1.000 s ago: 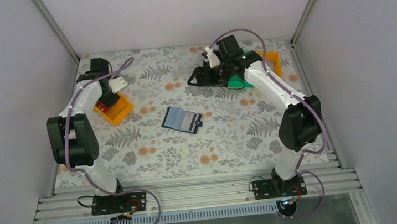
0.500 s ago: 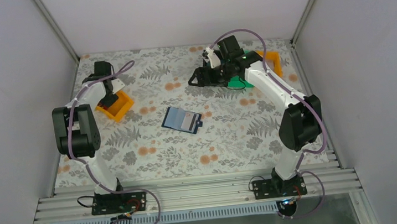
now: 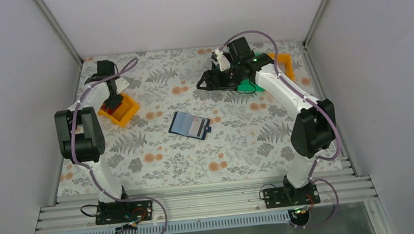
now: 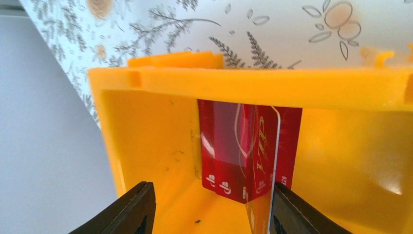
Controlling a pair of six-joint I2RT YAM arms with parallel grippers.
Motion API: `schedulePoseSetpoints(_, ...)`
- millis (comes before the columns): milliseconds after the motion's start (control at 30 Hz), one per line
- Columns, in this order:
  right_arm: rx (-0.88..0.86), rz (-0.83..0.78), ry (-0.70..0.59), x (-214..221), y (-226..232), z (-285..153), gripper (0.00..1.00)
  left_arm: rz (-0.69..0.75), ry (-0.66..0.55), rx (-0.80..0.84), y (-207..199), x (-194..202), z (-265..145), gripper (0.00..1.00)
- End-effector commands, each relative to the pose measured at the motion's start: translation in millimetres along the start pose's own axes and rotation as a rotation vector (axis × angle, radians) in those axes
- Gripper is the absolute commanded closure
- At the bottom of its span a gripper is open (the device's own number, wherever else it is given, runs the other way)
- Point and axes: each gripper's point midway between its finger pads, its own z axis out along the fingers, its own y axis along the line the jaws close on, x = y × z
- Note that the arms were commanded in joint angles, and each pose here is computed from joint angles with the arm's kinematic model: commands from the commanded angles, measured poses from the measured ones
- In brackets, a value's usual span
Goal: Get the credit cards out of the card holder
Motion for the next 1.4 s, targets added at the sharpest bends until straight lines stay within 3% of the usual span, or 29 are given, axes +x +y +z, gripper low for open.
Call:
schedulePoseSetpoints(0,0.007,-0.017,-0.029,-5,3,-11,0.01,-0.006,-0.043,-0.013,8,-5,-8,0.42)
schedulePoseSetpoints(133,0.002,-0.020,-0.030,-6,5,-14,0.01,0.009,0.009,-0.002,1,1,17,0.42)
schedulePoseSetpoints(433,0.003,-0.016,-0.024,3,4,-16,0.01,0.000,-0.076,0.107,-19,-11,15,0.37)
schedulePoseSetpoints(633,-0.019,-0.013,-0.020,5,6,-15,0.01,0.012,-0.060,0.069,-18,-9,29,0.29)
schedulePoseSetpoints(833,-0.024,-0.013,-0.017,6,7,-16,0.01,-0.019,-0.039,-0.046,7,-12,32,0.28)
schedulePoseSetpoints(967,-0.026,-0.015,-0.016,7,8,-16,0.01,-0.018,-0.020,-0.097,17,-9,35,0.17)
schedulePoseSetpoints(1100,-0.028,-0.018,-0.017,7,8,-16,0.01,-0.020,-0.005,-0.039,5,-6,47,0.09)
schedulePoseSetpoints(1367,-0.002,-0.021,-0.026,10,5,-20,0.01,-0.161,-0.141,0.056,23,-27,11,0.05)
